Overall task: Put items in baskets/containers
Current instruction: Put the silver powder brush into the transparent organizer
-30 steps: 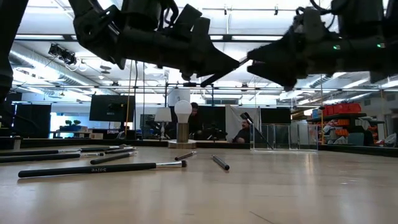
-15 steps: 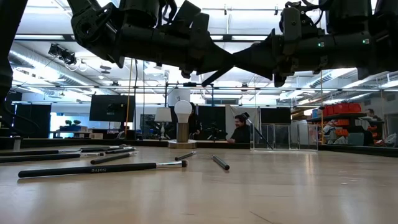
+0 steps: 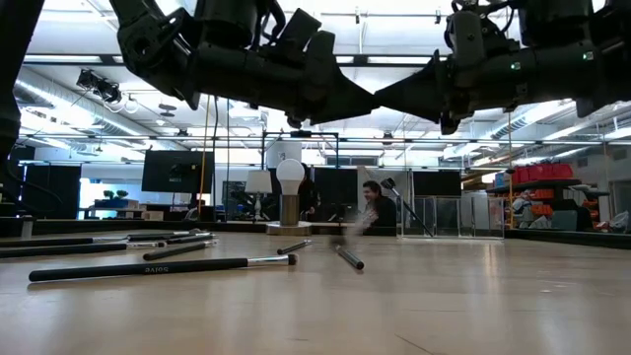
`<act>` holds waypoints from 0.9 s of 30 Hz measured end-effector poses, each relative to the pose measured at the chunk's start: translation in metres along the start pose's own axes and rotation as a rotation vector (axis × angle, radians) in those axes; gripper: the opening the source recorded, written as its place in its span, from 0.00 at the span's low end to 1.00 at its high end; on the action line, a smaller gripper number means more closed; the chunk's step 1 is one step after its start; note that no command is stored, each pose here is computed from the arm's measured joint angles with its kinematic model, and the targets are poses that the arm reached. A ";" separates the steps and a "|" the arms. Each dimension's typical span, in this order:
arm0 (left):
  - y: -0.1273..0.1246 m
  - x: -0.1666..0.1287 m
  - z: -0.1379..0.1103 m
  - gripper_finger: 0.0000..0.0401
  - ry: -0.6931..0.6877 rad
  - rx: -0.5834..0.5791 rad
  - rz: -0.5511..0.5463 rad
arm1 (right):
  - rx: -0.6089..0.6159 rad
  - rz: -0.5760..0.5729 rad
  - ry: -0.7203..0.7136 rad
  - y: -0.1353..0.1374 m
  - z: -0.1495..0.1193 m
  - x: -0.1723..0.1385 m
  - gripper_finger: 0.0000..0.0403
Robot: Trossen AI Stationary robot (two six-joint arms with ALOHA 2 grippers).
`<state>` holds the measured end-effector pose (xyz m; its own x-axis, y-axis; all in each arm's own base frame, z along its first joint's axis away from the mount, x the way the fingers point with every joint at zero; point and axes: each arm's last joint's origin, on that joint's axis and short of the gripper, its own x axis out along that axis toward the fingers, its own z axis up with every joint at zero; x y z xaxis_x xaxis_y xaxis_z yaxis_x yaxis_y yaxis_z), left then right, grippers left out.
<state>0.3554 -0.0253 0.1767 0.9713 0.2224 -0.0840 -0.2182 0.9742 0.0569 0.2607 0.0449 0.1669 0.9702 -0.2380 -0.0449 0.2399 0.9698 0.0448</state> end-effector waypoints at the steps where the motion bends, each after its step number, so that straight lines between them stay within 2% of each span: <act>1: 0.000 0.000 0.000 0.39 0.000 0.000 -0.001 | -0.005 -0.001 0.011 0.000 0.001 -0.001 0.01; 6: 0.001 0.000 -0.004 0.46 0.034 0.011 0.003 | -0.004 -0.026 0.079 -0.003 -0.002 -0.003 0.03; 12: -0.001 -0.001 -0.009 0.46 0.079 0.026 -0.013 | -0.055 -0.045 0.177 -0.007 0.000 -0.011 0.01; 15: 0.000 -0.001 -0.011 0.46 0.094 0.031 -0.009 | -0.089 -0.019 0.269 -0.010 0.002 -0.021 0.05; 18: 0.000 -0.001 -0.012 0.46 0.107 0.032 -0.008 | -0.087 0.044 0.388 -0.013 -0.003 -0.028 0.14; 22: 0.000 -0.001 -0.012 0.46 0.105 0.016 -0.009 | -0.084 0.153 0.523 -0.010 -0.020 -0.028 0.32; 27: 0.000 -0.001 -0.012 0.46 0.105 0.016 -0.006 | -0.148 0.225 0.625 -0.007 -0.048 -0.022 0.51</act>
<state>0.3534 -0.0252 0.1651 0.9572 0.2201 -0.1879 -0.2102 0.9750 0.0716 0.2366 0.0462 0.1201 0.7842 0.0034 -0.6204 -0.0160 0.9998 -0.0147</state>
